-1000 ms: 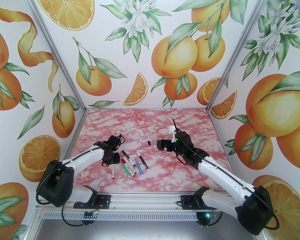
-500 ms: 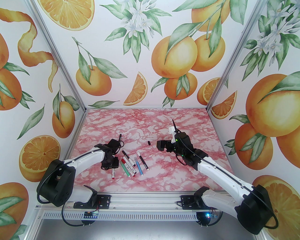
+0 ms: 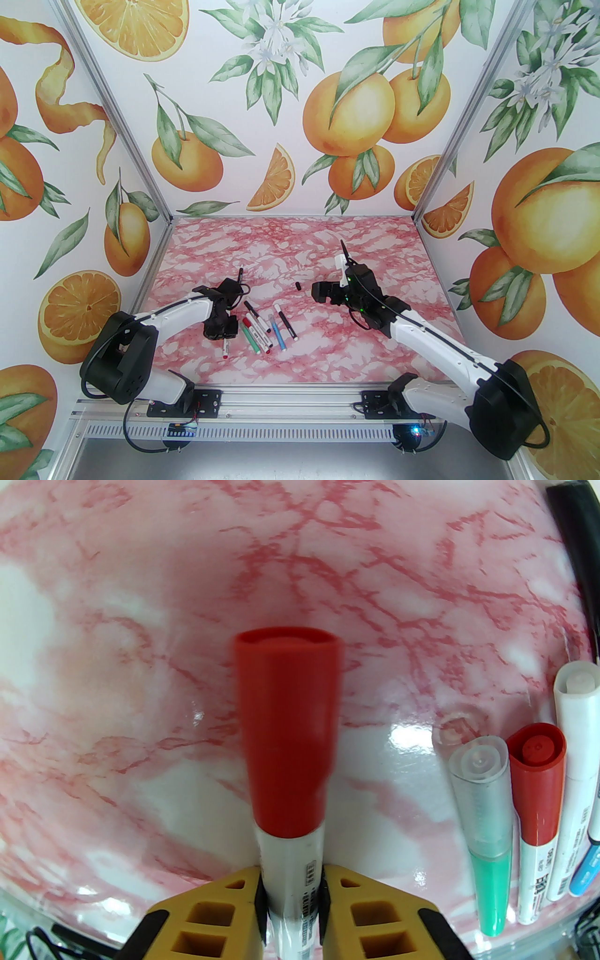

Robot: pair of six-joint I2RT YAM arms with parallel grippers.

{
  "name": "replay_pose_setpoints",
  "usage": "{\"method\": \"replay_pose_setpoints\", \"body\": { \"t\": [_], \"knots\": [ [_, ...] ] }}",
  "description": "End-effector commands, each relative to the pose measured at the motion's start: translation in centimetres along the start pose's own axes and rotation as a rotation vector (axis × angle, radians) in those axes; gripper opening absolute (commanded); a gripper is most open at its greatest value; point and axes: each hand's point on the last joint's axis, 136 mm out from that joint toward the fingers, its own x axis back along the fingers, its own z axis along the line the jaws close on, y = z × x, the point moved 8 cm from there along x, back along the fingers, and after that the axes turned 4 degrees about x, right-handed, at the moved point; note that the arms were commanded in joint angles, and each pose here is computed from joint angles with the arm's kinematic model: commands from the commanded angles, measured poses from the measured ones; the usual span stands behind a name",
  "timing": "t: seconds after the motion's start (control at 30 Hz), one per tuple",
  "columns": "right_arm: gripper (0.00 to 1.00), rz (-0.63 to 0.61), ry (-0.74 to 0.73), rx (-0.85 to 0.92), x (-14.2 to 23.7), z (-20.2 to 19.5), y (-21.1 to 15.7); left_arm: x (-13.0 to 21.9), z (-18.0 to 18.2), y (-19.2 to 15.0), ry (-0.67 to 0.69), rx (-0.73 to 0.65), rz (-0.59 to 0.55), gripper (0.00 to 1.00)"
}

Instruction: Open the pen caps

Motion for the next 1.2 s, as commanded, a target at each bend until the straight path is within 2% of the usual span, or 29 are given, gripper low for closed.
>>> {"method": "replay_pose_setpoints", "body": {
  "t": [0.0, 0.13, 0.23, 0.3, 0.47, 0.63, 0.77, 0.9, 1.17],
  "knots": [
    [0.98, -0.019, 0.02, -0.023, -0.2, 0.3, 0.3, 0.4, -0.8, 0.8, -0.042, -0.015, -0.041, 0.15],
    [1.0, -0.06, 0.055, -0.078, 0.2, 0.7, 1.3, 3.3, -1.2, 1.5, -0.101, -0.044, -0.133, 0.09],
    [1.0, -0.059, 0.099, -0.131, 0.1, 1.2, 2.4, 6.6, -2.5, 1.9, -0.272, -0.108, -0.24, 0.08],
    [0.99, -0.048, 0.117, -0.156, -0.2, 1.6, 3.0, 9.1, -3.5, 2.1, -0.412, -0.175, -0.336, 0.12],
    [0.89, -0.014, 0.184, -0.249, -1.0, 2.2, 4.5, 12.9, -5.4, 2.6, -0.617, -0.316, -0.483, 0.16],
    [0.87, -0.03, 0.267, -0.323, -1.1, 3.3, 6.1, 14.3, -8.2, 3.8, -0.814, -0.424, -0.519, 0.16],
    [0.84, -0.034, 0.273, -0.349, -0.8, 3.7, 7.1, 15.5, -10.6, 4.5, -0.945, -0.517, -0.536, 0.16],
    [0.76, -0.033, 0.273, -0.342, -0.2, 4.2, 7.9, 16.4, -13.5, 4.4, -0.979, -0.634, -0.524, 0.16],
    [0.63, -0.01, 0.273, -0.248, 0.8, 5.7, 8.9, 16.2, -17.6, 4.5, -1.021, -0.732, -0.484, 0.15]
  ]
}}
